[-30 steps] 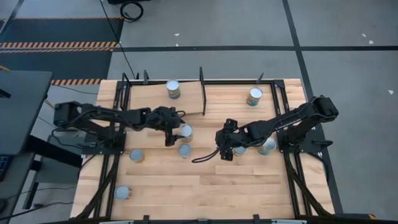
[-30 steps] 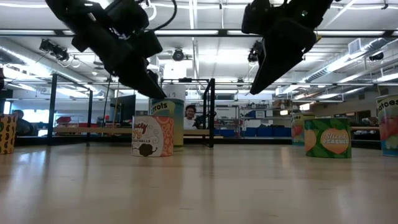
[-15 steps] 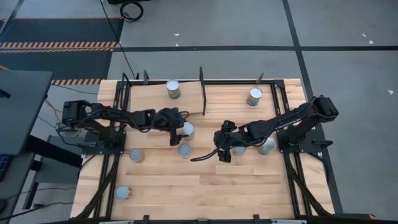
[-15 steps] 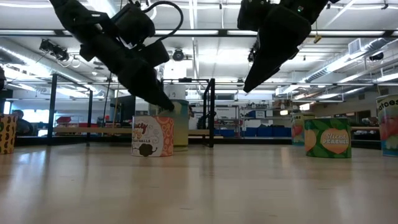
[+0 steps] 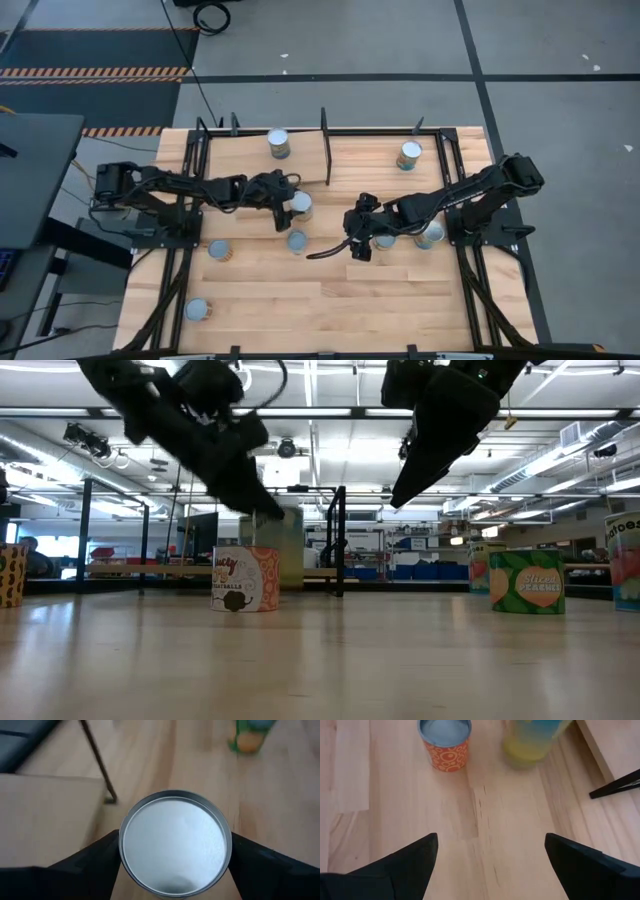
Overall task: Pick and place cans onto a shelf
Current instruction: Put the canned carrots on the shelf
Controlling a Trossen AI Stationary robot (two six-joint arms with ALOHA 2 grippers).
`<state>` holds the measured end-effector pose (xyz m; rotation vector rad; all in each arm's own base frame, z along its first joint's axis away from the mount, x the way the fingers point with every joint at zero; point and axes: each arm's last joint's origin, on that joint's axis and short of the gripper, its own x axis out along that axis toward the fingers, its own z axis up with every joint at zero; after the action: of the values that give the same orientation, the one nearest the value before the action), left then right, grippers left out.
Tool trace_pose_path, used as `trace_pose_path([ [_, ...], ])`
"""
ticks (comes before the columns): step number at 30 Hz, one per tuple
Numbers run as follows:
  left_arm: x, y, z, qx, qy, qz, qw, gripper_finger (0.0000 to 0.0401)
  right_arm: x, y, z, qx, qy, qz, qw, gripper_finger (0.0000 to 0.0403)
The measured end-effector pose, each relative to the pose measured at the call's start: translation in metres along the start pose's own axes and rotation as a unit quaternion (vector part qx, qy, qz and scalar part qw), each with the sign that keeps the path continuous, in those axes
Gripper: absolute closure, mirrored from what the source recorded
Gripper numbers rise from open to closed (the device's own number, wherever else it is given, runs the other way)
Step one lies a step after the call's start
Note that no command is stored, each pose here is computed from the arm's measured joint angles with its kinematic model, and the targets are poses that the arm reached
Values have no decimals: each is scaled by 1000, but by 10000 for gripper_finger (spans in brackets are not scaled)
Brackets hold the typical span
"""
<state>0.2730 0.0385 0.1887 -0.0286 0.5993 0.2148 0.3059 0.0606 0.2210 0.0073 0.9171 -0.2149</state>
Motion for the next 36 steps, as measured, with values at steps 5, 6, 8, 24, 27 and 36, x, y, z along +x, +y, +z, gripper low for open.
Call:
trace_pose_path([
  [5,-47,8,26,-9,-55,55,997,86,0,-1,1,-4,-4,0,1000,27],
  [6,-55,11,27,-11,-57,74,996,86,0,-1,2,-6,-7,1,1000,27],
  [8,-71,18,27,-20,-58,121,991,86,0,-1,3,-11,-11,2,1000,27],
  [24,-63,57,3,-96,-53,225,968,81,6,-18,11,-19,-28,-6,999,27],
  [27,-62,57,1,-99,-46,210,972,74,6,-19,12,-15,-25,3,1000,27],
  [36,-38,69,-8,-106,-16,223,969,76,7,-21,14,-22,-32,6,999,27],
])
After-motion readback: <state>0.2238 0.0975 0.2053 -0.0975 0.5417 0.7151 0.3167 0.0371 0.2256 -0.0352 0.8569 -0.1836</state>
